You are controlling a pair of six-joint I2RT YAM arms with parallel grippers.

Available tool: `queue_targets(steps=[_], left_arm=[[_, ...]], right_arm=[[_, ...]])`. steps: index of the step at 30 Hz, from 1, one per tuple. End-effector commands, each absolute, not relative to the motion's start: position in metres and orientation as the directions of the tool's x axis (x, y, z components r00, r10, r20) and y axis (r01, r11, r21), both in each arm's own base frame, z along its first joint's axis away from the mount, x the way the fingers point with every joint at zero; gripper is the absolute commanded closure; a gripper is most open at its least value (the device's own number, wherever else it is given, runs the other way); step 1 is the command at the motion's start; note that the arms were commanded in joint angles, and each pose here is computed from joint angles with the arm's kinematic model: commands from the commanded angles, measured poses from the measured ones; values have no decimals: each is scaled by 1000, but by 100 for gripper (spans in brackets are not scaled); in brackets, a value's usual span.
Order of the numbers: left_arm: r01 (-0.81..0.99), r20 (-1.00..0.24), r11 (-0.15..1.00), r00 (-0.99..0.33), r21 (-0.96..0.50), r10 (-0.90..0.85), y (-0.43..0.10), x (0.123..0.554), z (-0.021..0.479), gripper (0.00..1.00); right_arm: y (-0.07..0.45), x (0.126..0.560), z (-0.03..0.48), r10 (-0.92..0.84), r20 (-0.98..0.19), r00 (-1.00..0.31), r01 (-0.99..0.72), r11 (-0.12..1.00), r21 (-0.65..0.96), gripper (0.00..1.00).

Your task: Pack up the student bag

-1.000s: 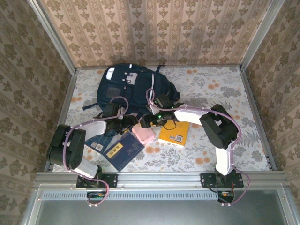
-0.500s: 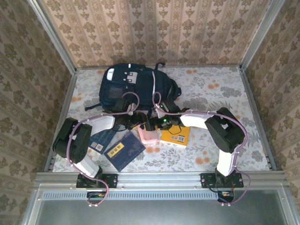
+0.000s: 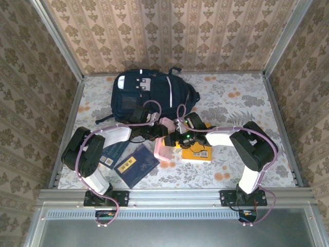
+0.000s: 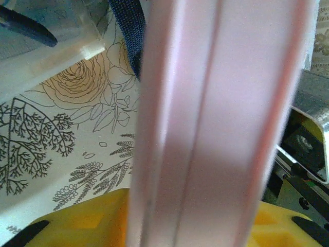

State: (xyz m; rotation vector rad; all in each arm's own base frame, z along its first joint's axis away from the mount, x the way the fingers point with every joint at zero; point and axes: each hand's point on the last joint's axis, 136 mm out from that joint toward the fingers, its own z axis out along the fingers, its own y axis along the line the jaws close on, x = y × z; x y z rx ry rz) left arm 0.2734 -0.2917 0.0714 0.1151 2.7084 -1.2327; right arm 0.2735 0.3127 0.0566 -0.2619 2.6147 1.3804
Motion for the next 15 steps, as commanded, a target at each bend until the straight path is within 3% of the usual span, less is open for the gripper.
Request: queue_targets(steps=[1,6,15], left_arm=[[178,-182,591,-982,-787,54,-303,261,88,67],[178,-174,588,-983,-789,64,-304,260,85,87],[205,-260,535,-965,-820,-29,-288,276,143,86]], right_arm=[[308,287,67,-18,-278,-960,-241,557,795,25],[306,288,70,-7,-283,-959,-239,553,798,25],[282,287,113,85,-373,-924,-273,536,799,17]])
